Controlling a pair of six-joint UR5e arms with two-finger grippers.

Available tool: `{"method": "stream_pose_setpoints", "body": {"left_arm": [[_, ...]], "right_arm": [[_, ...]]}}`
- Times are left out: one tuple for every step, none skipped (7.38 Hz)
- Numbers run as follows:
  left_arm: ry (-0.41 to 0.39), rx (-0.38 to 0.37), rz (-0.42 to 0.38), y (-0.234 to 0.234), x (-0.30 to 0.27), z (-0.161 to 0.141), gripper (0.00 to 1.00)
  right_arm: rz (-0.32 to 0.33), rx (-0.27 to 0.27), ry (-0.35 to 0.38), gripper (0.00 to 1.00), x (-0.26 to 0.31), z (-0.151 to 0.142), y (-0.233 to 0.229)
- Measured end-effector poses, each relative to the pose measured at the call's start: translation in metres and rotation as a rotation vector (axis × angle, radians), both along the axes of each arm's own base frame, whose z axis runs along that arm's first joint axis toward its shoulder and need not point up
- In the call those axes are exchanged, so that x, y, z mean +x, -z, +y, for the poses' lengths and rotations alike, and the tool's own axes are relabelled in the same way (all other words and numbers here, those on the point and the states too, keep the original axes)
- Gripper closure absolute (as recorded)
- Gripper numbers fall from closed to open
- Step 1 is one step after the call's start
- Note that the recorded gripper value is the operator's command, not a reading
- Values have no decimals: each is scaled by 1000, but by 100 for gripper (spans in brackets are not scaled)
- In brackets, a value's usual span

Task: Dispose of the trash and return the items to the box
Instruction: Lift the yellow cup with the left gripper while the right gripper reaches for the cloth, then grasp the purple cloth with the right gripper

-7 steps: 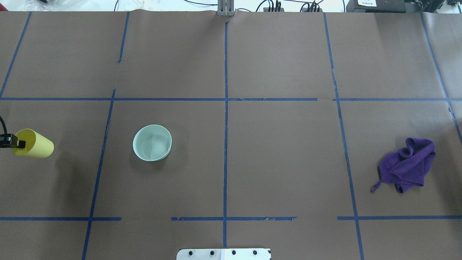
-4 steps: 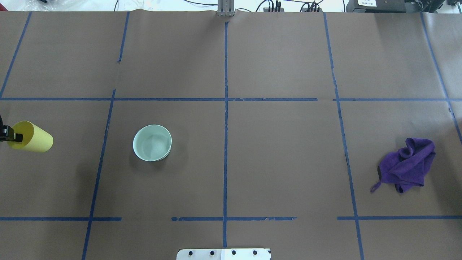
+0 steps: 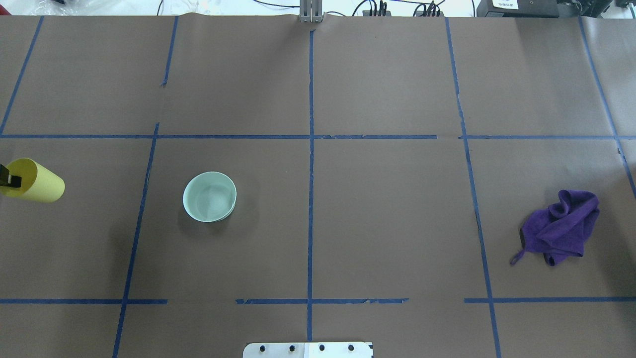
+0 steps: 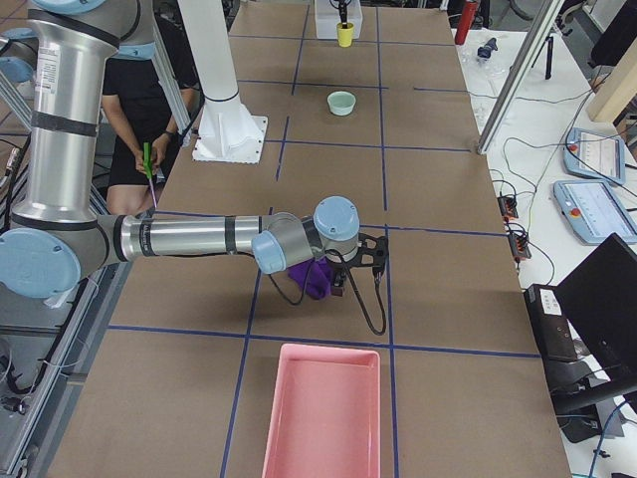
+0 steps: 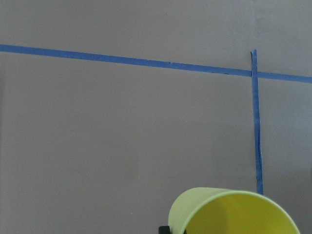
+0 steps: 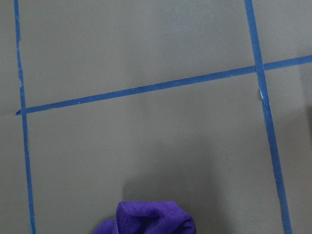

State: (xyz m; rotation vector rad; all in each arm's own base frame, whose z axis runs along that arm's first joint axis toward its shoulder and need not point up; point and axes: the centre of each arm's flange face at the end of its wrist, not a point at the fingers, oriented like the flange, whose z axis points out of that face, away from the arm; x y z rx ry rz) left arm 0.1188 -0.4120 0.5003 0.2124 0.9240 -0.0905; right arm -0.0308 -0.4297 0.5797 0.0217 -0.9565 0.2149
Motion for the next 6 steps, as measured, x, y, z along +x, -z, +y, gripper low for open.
{"method": "stream_pose_setpoints", "body": {"left_arm": [[11,23,-32,8,-19,-19,100],[31,48,-70,21,-45,-43,100],[51,74,-107,37,-76,-65,100],[65,98,-142,50,-107,-81,100],[76,112,-165,55,-129,-88,100],[81,119,-177,57,-141,-90,100]], "right_arm": [[14,-15,-16,0,-26,7,-2],[27,-30,-30,0,-54,13,-2],[39,-50,-44,0,-81,18,-2],[49,-70,-57,0,-105,24,-2],[62,-81,-61,0,-127,30,-5],[82,-89,-54,0,-143,39,-11]]}}
